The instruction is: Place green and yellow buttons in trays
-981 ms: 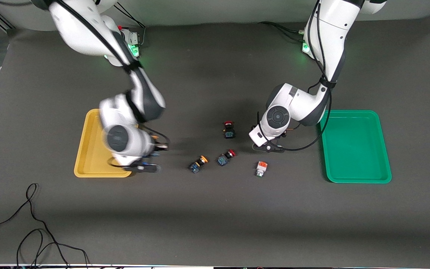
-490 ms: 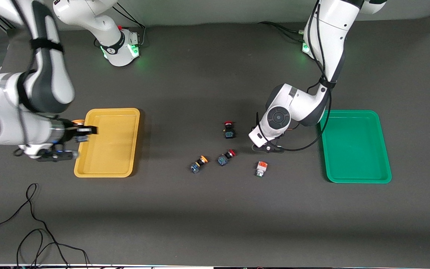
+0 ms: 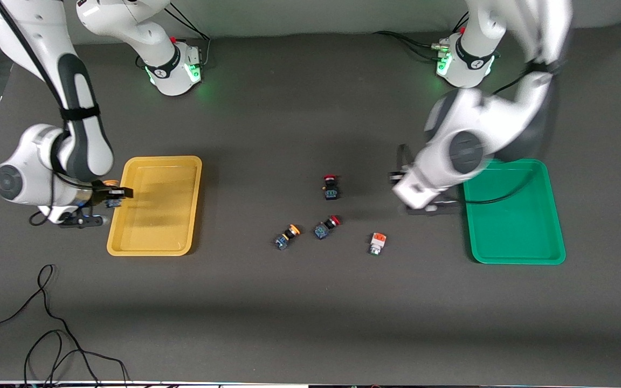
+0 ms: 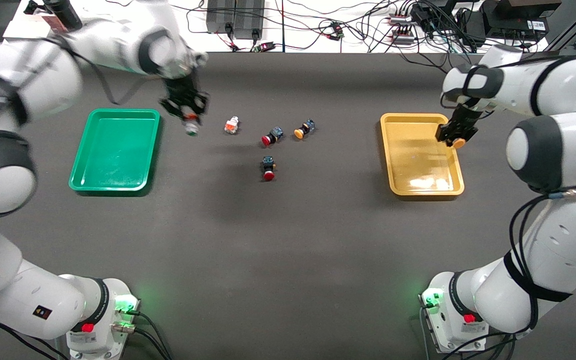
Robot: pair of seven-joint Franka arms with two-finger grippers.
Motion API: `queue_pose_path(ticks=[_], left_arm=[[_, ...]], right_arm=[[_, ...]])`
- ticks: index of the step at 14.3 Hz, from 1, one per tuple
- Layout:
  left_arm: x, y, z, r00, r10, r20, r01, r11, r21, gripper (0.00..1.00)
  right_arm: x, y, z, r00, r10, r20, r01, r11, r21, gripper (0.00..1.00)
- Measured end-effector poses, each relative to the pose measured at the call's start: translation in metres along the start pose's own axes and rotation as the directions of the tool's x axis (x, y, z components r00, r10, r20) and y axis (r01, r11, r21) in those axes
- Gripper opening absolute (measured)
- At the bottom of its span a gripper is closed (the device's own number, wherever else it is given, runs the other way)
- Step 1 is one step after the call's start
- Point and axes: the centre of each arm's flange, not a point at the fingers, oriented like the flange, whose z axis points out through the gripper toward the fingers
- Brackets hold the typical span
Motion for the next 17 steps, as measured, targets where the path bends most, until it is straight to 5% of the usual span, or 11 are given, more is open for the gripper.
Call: queue_pose_path(ticks=[2,6,10,13,17], left_arm=[[0.02,-0.079,-0.017,0.997,-0.072,-0.013,0.072,0.997,0.039,0.41],[0.063,-0.205,0.019,0.998,-0.064,0.001,0.064,0.997,0.042,0.41],[0.098,-0.213,0.138,0.999,-0.037,-0.007,0.037,0.999,0.038,0.41],[0.107,-0.209,0.187,1.0,-0.004,0.023,0.002,0.998,0.066,0.41],[0.114,-0.209,0.14,0.997,0.042,0.062,-0.047,0.995,0.085,0.78]], right_arm=[[0.006,-0.006,0.023,1.0,0.004,-0.005,-0.004,0.999,0.04,0.22],[0.014,-0.017,0.022,1.0,-0.016,-0.019,0.017,0.997,0.072,0.63],[0.032,-0.062,-0.047,1.0,-0.03,0.01,0.028,0.987,0.157,1.0],[0.045,-0.13,-0.095,1.0,0.017,-0.005,-0.016,0.988,0.153,1.0],[0.054,-0.293,-0.086,0.987,0.145,-0.064,-0.139,0.986,0.087,1.0]])
